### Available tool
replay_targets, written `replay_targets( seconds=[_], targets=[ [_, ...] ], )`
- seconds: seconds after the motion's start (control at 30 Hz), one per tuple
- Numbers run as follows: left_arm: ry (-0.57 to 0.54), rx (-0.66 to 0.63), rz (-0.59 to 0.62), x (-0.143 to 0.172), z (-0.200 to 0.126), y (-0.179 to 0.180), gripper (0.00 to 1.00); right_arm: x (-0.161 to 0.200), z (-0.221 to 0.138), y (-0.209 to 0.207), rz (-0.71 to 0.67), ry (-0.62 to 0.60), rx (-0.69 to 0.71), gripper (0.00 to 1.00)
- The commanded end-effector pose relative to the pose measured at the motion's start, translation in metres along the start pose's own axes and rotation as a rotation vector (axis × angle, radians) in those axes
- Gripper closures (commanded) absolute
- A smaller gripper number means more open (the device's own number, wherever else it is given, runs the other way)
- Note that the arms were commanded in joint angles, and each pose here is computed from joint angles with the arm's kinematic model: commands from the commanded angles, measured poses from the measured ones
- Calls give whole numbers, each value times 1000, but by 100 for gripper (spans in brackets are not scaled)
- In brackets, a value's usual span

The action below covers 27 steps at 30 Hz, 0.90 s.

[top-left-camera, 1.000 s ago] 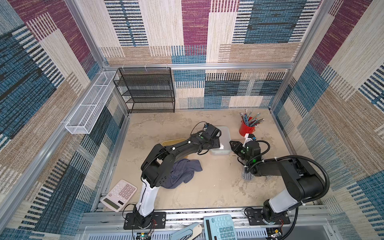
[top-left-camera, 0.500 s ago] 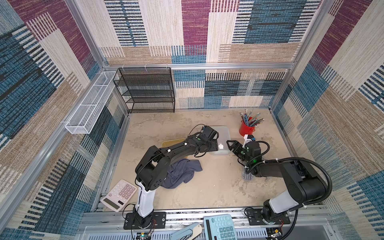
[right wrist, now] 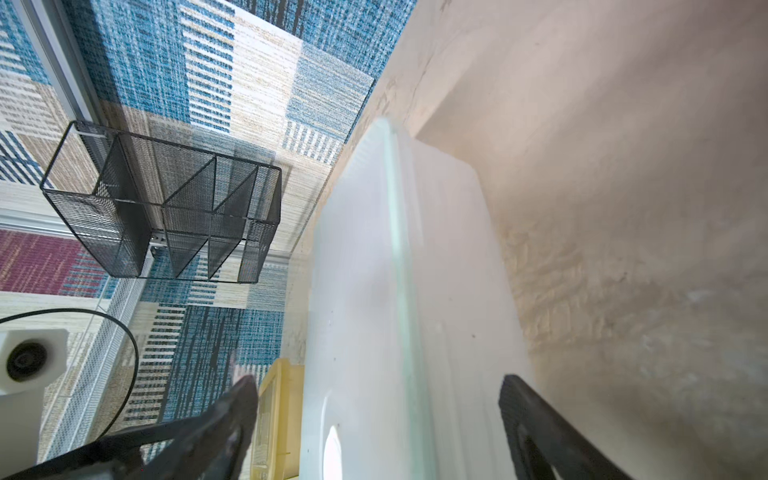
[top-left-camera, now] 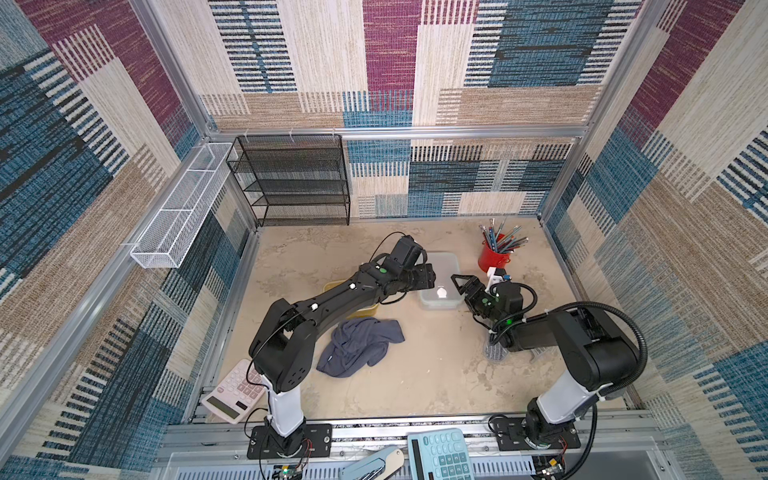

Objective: Wipe the insides of the lunch boxes
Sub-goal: Open the fastener of the lunch box.

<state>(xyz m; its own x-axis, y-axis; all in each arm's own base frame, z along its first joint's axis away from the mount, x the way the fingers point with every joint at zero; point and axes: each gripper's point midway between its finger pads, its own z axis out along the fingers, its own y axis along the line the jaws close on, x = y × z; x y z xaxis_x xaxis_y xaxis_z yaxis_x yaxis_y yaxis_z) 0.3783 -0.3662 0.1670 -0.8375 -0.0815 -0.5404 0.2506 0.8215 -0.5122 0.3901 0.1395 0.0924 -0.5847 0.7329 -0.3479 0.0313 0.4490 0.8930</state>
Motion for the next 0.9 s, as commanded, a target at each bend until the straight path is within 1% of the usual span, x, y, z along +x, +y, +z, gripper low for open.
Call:
replay_targets(
  seconds=[0.0,0.07,0.17,0.33,0.4,0.5,0.57,0.77,0.87],
  targets=[
    [53,144,63,2,8,-26,32,-1,0,13,39,-2,-82,8],
    [87,184,67,7,15,-31,34,1,-1,12,57,-4,-100,8],
    [110,206,61,11,24,-32,35,1,-2,15,73,-11,-127,10],
    [134,199,34,18,35,-23,37,-4,-4,24,94,-34,-178,14],
    [144,198,24,21,37,-20,38,-5,-3,26,107,-38,-198,18],
    [158,193,13,27,39,-17,39,-4,2,30,121,-22,-231,26],
    [159,198,-1,29,39,-16,39,-5,5,33,129,-13,-250,30],
    [154,213,-43,33,35,-14,40,-10,20,45,120,2,-270,33],
    [131,213,-49,30,32,-13,40,-9,25,41,135,13,-252,35]
  ],
)
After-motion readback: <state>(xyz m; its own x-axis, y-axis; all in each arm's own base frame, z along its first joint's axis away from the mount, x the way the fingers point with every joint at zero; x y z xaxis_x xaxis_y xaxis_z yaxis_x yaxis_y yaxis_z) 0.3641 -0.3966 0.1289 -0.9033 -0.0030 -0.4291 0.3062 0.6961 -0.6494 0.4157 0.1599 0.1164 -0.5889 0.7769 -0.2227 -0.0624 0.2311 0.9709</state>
